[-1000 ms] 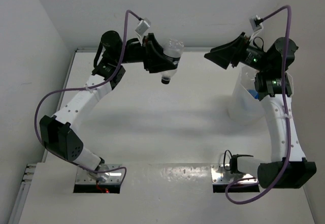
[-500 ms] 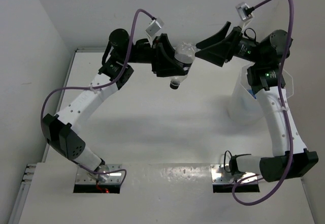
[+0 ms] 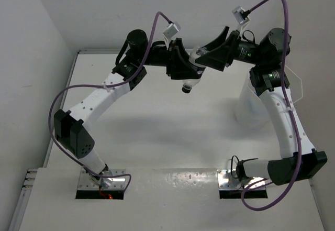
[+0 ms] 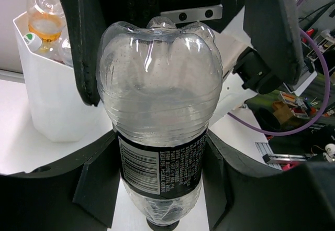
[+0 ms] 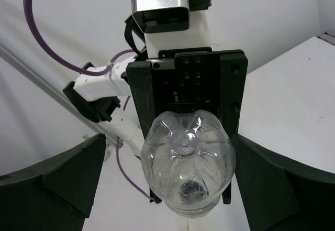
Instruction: Put the plastic bottles in the bin
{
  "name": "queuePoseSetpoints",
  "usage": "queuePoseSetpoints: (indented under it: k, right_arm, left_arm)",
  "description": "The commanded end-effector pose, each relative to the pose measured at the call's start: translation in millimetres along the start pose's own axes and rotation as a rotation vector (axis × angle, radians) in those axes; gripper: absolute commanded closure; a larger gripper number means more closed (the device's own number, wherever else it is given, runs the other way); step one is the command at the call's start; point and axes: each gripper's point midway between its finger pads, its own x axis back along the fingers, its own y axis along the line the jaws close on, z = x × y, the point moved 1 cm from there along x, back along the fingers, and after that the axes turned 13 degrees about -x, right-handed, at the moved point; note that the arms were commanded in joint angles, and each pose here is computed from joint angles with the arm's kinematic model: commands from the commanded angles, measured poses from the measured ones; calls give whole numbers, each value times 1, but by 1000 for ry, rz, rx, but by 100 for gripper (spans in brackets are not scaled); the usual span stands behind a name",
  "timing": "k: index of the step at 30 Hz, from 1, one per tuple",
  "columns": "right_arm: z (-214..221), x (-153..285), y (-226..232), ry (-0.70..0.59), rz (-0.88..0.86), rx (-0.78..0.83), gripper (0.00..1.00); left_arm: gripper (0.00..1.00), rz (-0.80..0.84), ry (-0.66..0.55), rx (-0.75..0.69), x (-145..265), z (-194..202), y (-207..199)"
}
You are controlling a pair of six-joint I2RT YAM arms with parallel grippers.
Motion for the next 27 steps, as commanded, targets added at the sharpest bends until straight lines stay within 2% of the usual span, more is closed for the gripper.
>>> queuePoseSetpoints:
  k: [1,2,5,6,8,9,11,12,14,15,16,18,19,21,22,23,24,25,26,27]
  right_arm:
    - [5,1,6,17,-9,54,2]
    - [7,1,4,18,-7,51,4]
    - [15,2,-3,22,20,43,24]
    - [14,3,-5,17,31,43,34]
    - [13,4,-4,9,50,62,41]
    - [12,4,-6,2,58,69,50]
    - [11,4,-7,-5,68,71,59]
    - [11,4,-7,-8,71,75,71]
    - [9,8,-9,-19,104,66,80]
    - [5,11,-10,-29,120,93,84]
    - [-4,21,-15,-60,153,110,88]
    - [-17,33,-13,-90,192,120,90]
    - [-35,55,-25,-146,264,131,91]
    - [-52,75,-21,-173,343,166,93]
    - [-59,98,-33,-204,433,170,95]
    - [-82,117,-16,-263,498,254,96]
    - [-89,143,-28,-284,610,307,97]
    - [-94,151,-13,-300,660,346,100]
    - [-99,166,-20,-332,754,355,100]
    - [-97,191,-26,-329,891,410,100]
  left_arm:
    - [76,8,-37,-85,-4,-22,-5]
    - [76,8,-37,-85,-5,-22,-3]
    - [76,17,-36,-73,-8,-22,-7]
    - [76,17,-36,-73,-8,-22,-7]
    - [72,11,-22,-57,-7,-15,-4]
    - [62,-2,-15,-63,-6,-14,-4]
    - [43,-32,-10,-60,-5,-13,-1]
    - [24,-63,1,-67,-3,-12,0]
    - [11,-105,18,-81,1,-9,3]
    - [0,-129,49,-54,3,0,7]
    - [0,-181,53,-95,14,-3,16]
    - [0,-240,86,-102,31,2,28]
    - [0,-309,94,-100,51,2,46]
    - [0,-382,100,-104,75,-1,60]
    - [0,-417,103,-90,88,-1,68]
    - [0,-488,96,-101,110,-6,83]
    - [0,-515,105,-76,120,-1,88]
    - [0,-525,120,-47,129,6,93]
    - [0,-545,123,-45,140,6,97]
    - [0,-547,132,-16,145,14,102]
